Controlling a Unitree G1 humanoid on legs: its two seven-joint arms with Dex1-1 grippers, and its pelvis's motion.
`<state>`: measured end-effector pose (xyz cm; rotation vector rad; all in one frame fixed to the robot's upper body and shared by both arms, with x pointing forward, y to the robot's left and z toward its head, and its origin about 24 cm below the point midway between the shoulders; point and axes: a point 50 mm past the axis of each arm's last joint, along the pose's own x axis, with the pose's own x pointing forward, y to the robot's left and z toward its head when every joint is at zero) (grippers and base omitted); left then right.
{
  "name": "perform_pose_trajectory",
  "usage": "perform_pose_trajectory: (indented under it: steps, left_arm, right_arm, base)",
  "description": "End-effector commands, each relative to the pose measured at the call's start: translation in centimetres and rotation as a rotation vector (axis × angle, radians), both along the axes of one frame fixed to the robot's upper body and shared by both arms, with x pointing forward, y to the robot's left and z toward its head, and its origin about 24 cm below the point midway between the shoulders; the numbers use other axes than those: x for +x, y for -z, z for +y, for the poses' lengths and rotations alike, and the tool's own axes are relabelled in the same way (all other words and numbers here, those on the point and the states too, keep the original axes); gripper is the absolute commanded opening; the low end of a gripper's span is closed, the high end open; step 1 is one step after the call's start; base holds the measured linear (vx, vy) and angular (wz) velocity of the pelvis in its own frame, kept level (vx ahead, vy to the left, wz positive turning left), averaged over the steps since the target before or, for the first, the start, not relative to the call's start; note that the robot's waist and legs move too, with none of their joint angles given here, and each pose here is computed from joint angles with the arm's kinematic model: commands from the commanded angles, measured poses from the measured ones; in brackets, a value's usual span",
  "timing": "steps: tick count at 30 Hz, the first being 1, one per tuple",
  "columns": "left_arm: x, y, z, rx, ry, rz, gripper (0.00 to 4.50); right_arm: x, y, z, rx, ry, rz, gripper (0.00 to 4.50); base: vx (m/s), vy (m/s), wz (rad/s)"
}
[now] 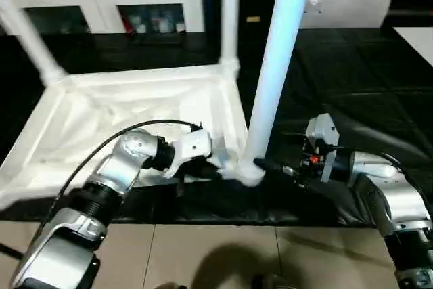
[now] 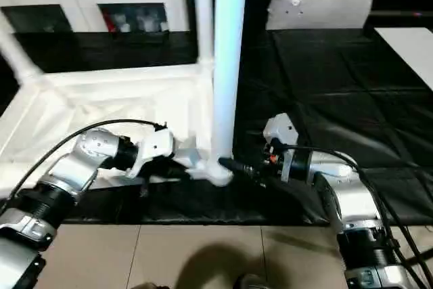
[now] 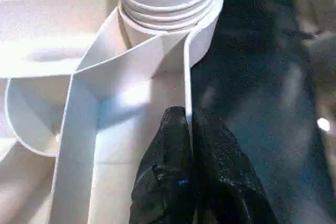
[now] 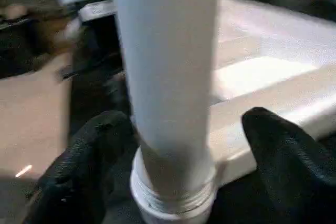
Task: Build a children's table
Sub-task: Rotate leg to tighten
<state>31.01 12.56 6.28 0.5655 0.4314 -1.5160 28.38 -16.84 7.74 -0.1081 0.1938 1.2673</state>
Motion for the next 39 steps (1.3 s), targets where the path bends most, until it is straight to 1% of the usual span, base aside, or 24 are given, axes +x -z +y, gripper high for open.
perform_pose_trajectory:
  steps: [1, 4, 5, 6, 9, 12, 15, 16, 20, 25, 26, 27, 28, 32, 34, 35, 38, 39]
  left_arm:
    - [-0.5, -0.4, 0.0, 0.024, 0.085, 0.002, 0.00]
    - [-0.9, -0.5, 0.2, 0.041, 0.123, 0.012, 0.00]
    - [-0.9, -0.5, 0.2, 0.038, 0.127, 0.015, 0.00]
    - [-1.0, -0.7, 0.2, 0.035, 0.134, 0.015, 0.00]
    - [-1.0, -0.8, 0.1, 0.034, 0.144, 0.016, 0.00]
    - [-1.1, -0.8, 0.0, 0.033, 0.155, 0.019, 0.00]
    - [-1.2, -0.8, -0.2, 0.033, 0.163, 0.021, 0.00]
    - [-1.2, -0.8, -0.2, 0.033, 0.163, 0.021, 0.00]
    - [-1.0, -0.8, -0.1, 0.033, 0.152, 0.027, 0.00]
    - [-0.8, -0.8, -0.1, 0.035, 0.126, 0.031, 0.00]
    - [-0.7, -0.7, -0.2, 0.033, 0.113, 0.031, 0.00]
    - [-0.4, -0.8, -0.6, 0.007, 0.066, 0.041, 0.00]
    - [-0.4, -0.8, -0.7, 0.000, 0.053, 0.045, 0.00]
    - [0.4, -1.3, -2.5, -0.084, -0.046, 0.050, 0.00]
    - [1.3, -1.6, -3.8, -0.127, -0.133, 0.034, 0.00]
    - [1.5, -1.7, -4.1, -0.135, -0.154, 0.029, 0.00]
    - [3.1, -2.2, -6.5, -0.192, -0.333, -0.027, 0.00]
    - [3.1, -2.2, -6.5, -0.192, -0.333, -0.027, 0.00]
  right_arm:
    - [0.0, -0.1, 0.3, -0.002, -0.076, 0.024, 3.38]
    - [0.0, 0.1, 0.8, -0.016, -0.166, 0.058, 3.15]
    - [0.0, 0.1, 0.9, -0.024, -0.184, 0.061, 3.15]
    - [0.1, 0.2, 1.1, -0.031, -0.206, 0.063, 2.94]
    - [0.4, 0.2, 1.4, -0.039, -0.222, 0.061, 2.73]
    - [0.5, 0.3, 1.6, -0.042, -0.244, 0.069, 2.39]
    - [0.5, 0.2, 1.7, -0.034, -0.265, 0.082, 2.30]
    - [0.5, 0.2, 1.7, -0.034, -0.265, 0.082, 2.07]
    - [-0.1, 0.5, 1.7, -0.037, -0.306, 0.113, 1.97]
    - [-0.6, 0.7, 2.0, -0.005, -0.297, 0.142, 1.96]
    - [-0.7, 0.8, 2.1, 0.001, -0.278, 0.144, 1.96]
    - [-0.6, 1.3, 2.8, 0.016, -0.192, 0.143, 1.96]
    - [-0.5, 1.4, 2.9, 0.017, -0.166, 0.143, 1.96]
    - [0.7, 1.9, 4.8, 0.050, 0.099, 0.155, 1.96]
    - [1.6, 2.0, 5.8, 0.094, 0.239, 0.167, 1.96]
    - [1.7, 1.9, 6.1, 0.103, 0.264, 0.169, 1.96]
    - [3.1, 2.0, 7.7, 0.113, 0.500, 0.171, 1.96]
    - [3.1, 2.0, 7.7, 0.113, 0.500, 0.171, 1.96]
  base:
    - [0.000, 0.000, 0.00]
    - [0.000, 0.000, 0.00]
    - [0.000, 0.000, 0.00]
    - [0.000, 0.000, 0.00]
    - [0.000, 0.000, 0.00]
    - [0.000, 0.000, 0.00]
    - [0.000, 0.000, 0.00]
    - [0.000, 0.000, 0.00]
    - [0.000, 0.000, 0.00]
    - [0.000, 0.000, 0.00]
    - [0.000, 0.000, 0.00]
    - [0.000, 0.000, 0.00]
    - [0.000, 0.000, 0.00]
    - [0.000, 0.000, 0.00]
    - [0.000, 0.000, 0.00]
    - [0.000, 0.000, 0.00]
    - [0.000, 0.000, 0.00]
    - [0.000, 0.000, 0.00]
